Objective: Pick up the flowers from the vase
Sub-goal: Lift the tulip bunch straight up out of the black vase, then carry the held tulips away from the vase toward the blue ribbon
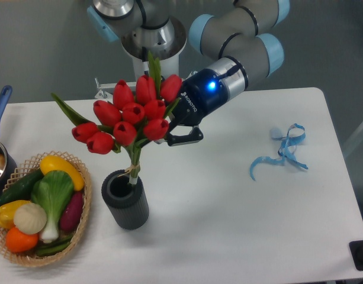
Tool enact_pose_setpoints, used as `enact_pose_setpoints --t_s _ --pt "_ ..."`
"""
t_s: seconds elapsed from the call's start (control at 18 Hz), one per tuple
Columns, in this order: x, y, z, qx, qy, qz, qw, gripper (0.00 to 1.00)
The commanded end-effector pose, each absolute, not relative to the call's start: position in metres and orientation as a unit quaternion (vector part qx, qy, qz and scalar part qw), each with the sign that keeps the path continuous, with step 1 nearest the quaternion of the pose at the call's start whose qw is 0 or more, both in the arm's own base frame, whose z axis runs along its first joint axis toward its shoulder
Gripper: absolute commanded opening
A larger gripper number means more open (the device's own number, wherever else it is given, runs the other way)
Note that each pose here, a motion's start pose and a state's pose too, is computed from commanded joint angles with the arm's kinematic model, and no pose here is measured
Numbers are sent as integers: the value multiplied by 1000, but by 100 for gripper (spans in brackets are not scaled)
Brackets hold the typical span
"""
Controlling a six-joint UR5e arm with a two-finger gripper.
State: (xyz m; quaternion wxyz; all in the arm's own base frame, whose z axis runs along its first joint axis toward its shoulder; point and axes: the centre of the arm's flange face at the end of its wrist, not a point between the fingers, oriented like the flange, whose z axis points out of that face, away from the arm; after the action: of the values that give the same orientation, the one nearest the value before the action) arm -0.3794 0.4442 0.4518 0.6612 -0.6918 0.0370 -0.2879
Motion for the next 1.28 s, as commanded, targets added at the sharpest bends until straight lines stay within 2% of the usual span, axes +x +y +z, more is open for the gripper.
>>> enact_pose_setpoints --t_s 0.33,0.67,1.06,1.28 --pt "-398 438 471 -707 43 -253 659 40" --pt "-421 427 473 -763 34 -184 618 40" --pt "-478 400 460 -861 -10 -62 504 40" --pt "-510 371 429 -907 23 22 420 40"
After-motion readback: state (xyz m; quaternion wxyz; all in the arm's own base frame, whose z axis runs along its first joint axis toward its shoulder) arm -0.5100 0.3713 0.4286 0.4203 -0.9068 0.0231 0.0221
